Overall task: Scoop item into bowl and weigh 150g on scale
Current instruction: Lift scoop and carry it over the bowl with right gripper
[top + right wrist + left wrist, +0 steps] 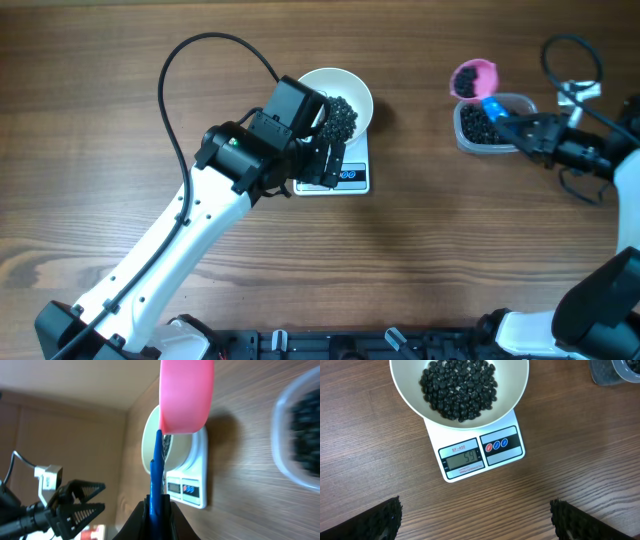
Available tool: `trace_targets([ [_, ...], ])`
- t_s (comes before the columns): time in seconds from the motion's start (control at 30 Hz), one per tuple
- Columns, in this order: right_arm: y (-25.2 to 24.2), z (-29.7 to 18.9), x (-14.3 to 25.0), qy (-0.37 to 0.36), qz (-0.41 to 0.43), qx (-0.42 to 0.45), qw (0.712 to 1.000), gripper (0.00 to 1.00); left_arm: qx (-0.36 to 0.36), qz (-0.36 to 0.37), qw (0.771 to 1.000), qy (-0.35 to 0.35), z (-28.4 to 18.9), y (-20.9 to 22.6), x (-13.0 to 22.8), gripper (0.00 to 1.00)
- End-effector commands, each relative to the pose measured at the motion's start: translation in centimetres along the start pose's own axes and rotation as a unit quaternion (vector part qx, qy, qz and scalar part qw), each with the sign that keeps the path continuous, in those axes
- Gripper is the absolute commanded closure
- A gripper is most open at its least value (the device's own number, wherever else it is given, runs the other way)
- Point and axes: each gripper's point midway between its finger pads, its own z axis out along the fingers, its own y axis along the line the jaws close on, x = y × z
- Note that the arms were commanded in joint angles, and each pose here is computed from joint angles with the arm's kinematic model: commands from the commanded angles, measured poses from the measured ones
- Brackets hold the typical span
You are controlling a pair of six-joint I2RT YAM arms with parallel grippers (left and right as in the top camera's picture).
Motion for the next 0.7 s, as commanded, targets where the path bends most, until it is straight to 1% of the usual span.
trace_targets([
  [0.0, 2.3, 2.3, 1.0, 0.032, 0.007, -0.055, 0.998, 0.96, 0.0, 0.008, 1.0, -0.015, -0.9, -0.1, -0.6, 0.0],
  [0.07, 4.6, 3.5, 1.5, 0.05, -0.01, -0.105, 0.993, 0.96, 0.0, 0.007, 1.0, -0.015, -0.9, -0.1, -0.6, 0.0],
  [0.1, 5.2, 4.0, 1.7, 0.06, -0.01, -0.116, 0.991, 0.96, 0.0, 0.008, 1.0, -0.015, -0.9, -0.1, -0.6, 0.0],
  [0.2, 6.4, 6.1, 2.4, 0.087, -0.021, -0.121, 0.989, 0.96, 0.0, 0.008, 1.0, -0.015, -0.8, -0.1, -0.6, 0.0],
  [0.27, 6.3, 7.6, 2.7, 0.099, -0.025, -0.099, 0.99, 0.96, 0.0, 0.008, 1.0, -0.015, -0.9, -0.1, -0.6, 0.0],
  [0.37, 5.2, 9.7, 3.2, 0.108, -0.035, -0.036, 0.993, 0.96, 0.0, 0.008, 1.0, -0.015, -0.9, -0.1, -0.6, 0.0],
  [0.57, 5.4, 14.1, 6.0, 0.143, -0.12, 0.025, 0.982, 0.96, 0.0, 0.007, 1.0, -0.015, -0.8, -0.1, -0.6, 0.0],
  [0.67, 5.8, 15.4, 6.6, 0.141, -0.164, 0.059, 0.974, 0.96, 0.0, 0.007, 1.0, -0.015, -0.9, -0.1, -0.6, 0.0],
])
